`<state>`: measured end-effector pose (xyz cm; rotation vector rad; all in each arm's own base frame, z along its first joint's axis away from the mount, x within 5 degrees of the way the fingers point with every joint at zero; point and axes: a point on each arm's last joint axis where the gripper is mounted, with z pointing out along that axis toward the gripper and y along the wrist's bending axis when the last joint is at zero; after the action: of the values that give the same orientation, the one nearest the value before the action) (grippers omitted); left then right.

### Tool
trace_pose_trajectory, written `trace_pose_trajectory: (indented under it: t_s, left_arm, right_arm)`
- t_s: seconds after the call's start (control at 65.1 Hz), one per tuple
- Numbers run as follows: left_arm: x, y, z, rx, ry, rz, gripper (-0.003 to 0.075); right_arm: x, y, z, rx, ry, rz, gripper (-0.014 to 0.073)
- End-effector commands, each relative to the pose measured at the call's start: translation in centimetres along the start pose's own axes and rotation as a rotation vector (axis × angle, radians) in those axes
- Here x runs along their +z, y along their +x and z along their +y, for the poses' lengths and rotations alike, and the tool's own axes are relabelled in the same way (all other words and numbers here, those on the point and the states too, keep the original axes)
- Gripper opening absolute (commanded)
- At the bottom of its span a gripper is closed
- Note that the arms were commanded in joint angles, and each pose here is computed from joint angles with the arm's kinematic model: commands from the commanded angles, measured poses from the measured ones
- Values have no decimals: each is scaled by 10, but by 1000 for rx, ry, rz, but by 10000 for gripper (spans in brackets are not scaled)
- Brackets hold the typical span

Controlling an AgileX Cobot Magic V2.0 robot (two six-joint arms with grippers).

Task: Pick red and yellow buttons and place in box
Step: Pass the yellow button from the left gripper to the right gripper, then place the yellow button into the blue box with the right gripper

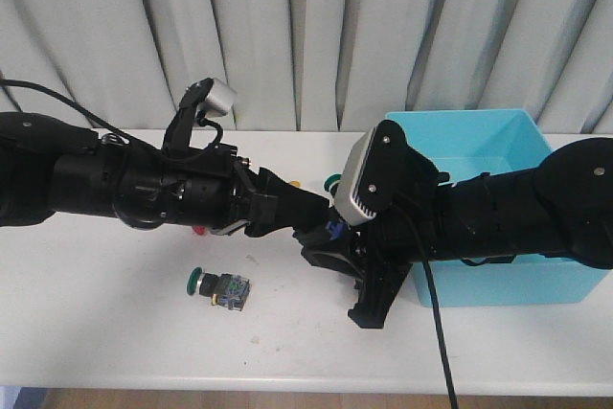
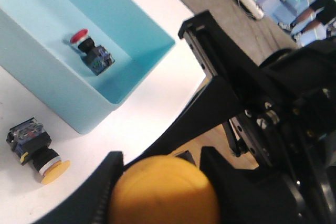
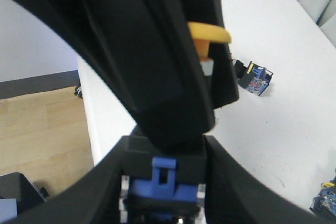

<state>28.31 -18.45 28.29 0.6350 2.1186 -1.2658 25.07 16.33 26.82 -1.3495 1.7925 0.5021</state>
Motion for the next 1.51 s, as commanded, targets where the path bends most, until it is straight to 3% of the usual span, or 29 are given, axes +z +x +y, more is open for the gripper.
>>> trace_pose_trajectory:
  t_s: [0.0,0.138,0.338,0.445,0.538,0.722,0.829,0.922,1.06,1.198,1.49]
  left_arm:
    - [-9,-13,-20,6,66,-69,201]
    - [-9,-13,-20,6,75,-64,248]
    - [-9,-11,-24,40,108,-48,486]
    - [-9,-11,-23,49,102,-41,575]
    - [-10,-9,-22,64,95,-24,606]
    - [-12,-4,-19,111,87,42,592]
    - [-12,0,-17,146,68,84,578]
    - [-12,6,-11,210,13,148,570]
    - [-14,13,-1,315,-77,248,557]
    - [-16,17,4,362,-112,298,549]
    - [-16,17,4,364,-114,301,543]
  right_arm:
    - [-10,-14,-1,-10,26,-58,220]
    - [-10,-14,-1,-10,27,-58,223]
    - [-10,-14,-2,-13,29,-54,225]
    - [-11,-11,-5,-39,69,-19,225]
    - [-16,-8,-9,-43,134,28,225]
    - [-33,-4,-21,-27,312,116,227]
    - [-49,7,-39,119,418,149,227]
    - [-69,21,-63,354,521,164,230]
    - [-96,38,-93,586,571,269,237]
    - [-98,52,-116,706,558,409,244]
    - [-53,87,-164,911,518,640,245]
